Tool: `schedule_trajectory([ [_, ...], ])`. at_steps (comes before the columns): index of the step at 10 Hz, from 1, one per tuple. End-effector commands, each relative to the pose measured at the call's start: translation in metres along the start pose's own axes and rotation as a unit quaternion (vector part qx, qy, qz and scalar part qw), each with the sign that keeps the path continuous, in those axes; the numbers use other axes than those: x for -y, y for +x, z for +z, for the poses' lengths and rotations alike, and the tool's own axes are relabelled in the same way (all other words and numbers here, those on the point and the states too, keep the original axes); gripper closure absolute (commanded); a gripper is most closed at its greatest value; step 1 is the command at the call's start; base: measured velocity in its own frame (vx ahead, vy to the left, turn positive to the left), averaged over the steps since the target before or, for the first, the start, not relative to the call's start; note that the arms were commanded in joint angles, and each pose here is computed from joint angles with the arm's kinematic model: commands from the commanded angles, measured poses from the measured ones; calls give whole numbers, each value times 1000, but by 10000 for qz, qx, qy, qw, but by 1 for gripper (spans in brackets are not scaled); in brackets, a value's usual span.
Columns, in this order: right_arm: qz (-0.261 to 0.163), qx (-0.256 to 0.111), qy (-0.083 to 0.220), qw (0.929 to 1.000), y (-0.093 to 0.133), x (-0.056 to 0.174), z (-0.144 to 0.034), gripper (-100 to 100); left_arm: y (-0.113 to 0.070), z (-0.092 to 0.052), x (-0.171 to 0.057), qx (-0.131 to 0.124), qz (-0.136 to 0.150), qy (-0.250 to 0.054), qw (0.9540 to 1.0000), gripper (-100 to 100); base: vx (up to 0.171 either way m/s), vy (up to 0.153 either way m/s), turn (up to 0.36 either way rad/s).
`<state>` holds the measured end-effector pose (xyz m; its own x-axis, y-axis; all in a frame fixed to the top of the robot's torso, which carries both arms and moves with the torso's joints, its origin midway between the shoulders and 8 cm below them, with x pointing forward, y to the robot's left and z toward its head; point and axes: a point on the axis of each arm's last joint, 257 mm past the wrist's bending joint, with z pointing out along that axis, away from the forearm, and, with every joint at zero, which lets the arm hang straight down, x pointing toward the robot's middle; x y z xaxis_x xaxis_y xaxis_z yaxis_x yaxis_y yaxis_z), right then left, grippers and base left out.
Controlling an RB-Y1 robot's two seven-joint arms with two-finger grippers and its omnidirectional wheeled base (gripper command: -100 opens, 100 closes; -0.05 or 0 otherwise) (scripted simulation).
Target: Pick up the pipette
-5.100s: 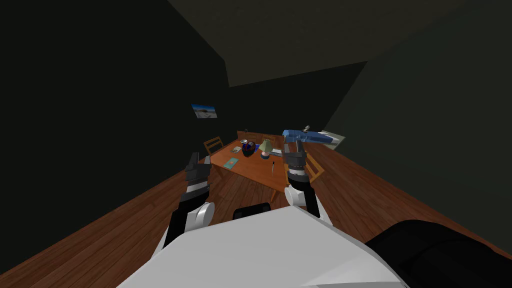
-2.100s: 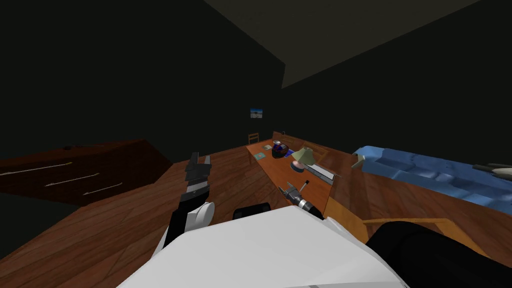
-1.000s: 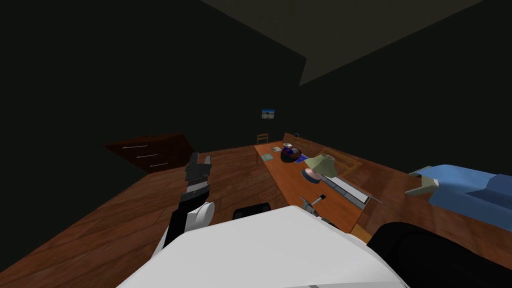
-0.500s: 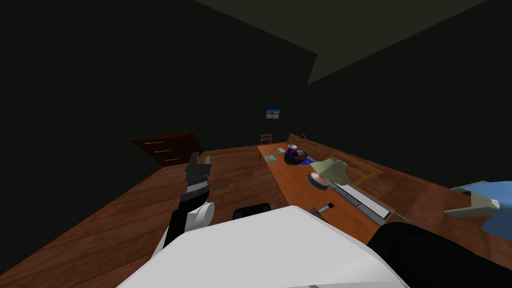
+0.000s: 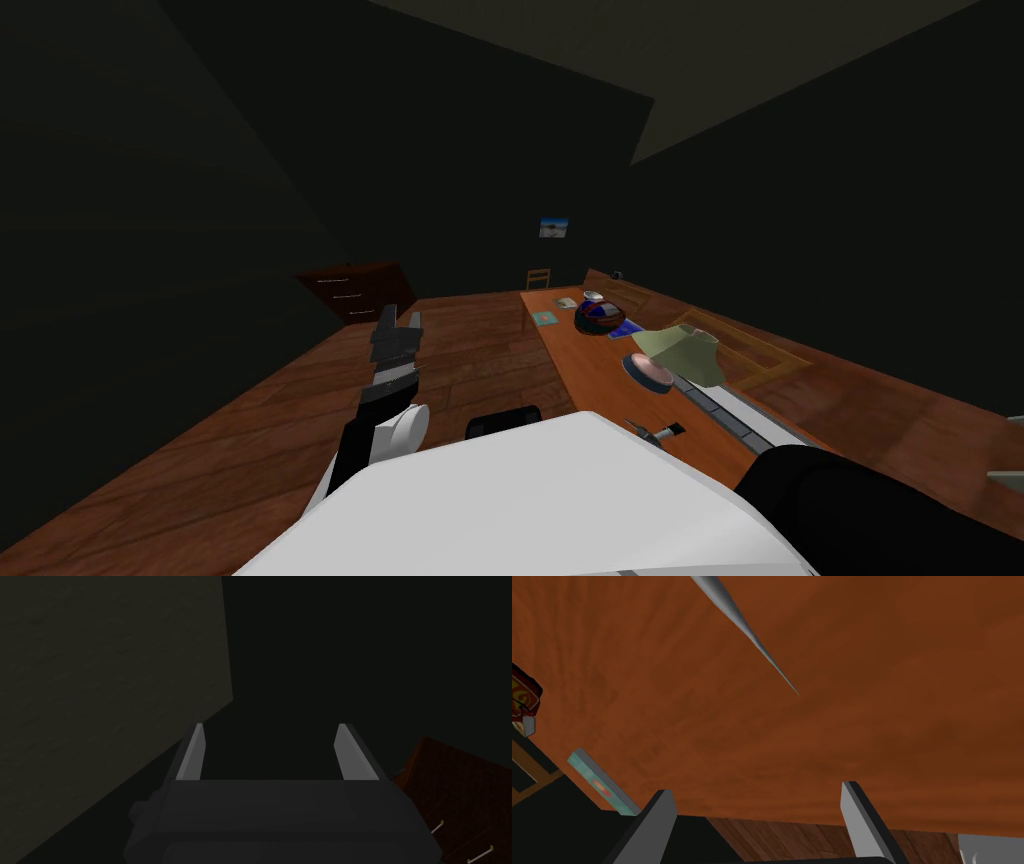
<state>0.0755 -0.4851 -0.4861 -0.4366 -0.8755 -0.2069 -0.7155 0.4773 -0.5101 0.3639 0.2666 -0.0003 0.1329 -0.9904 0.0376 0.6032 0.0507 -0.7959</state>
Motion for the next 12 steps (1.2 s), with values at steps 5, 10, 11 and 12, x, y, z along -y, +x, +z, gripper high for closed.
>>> schedule_trajectory([
  [5,-1104,-612,-417,9911,63,-21,-12,-100,0,0,0,0,0,0,10000,0,12,-29,102],
  [10,-1666,-893,-676,9797,95,-32,-21,-100,0,0,0,0,0,0,10000,0,14,-29,71],
  [11,-1883,-1002,-789,9738,107,-37,-26,-100,0,0,0,0,0,0,10000,0,11,-14,75],
  [12,-2067,-1092,-891,9682,118,-40,-29,-100,0,0,0,0,0,0,10000,0,16,-35,127],
])
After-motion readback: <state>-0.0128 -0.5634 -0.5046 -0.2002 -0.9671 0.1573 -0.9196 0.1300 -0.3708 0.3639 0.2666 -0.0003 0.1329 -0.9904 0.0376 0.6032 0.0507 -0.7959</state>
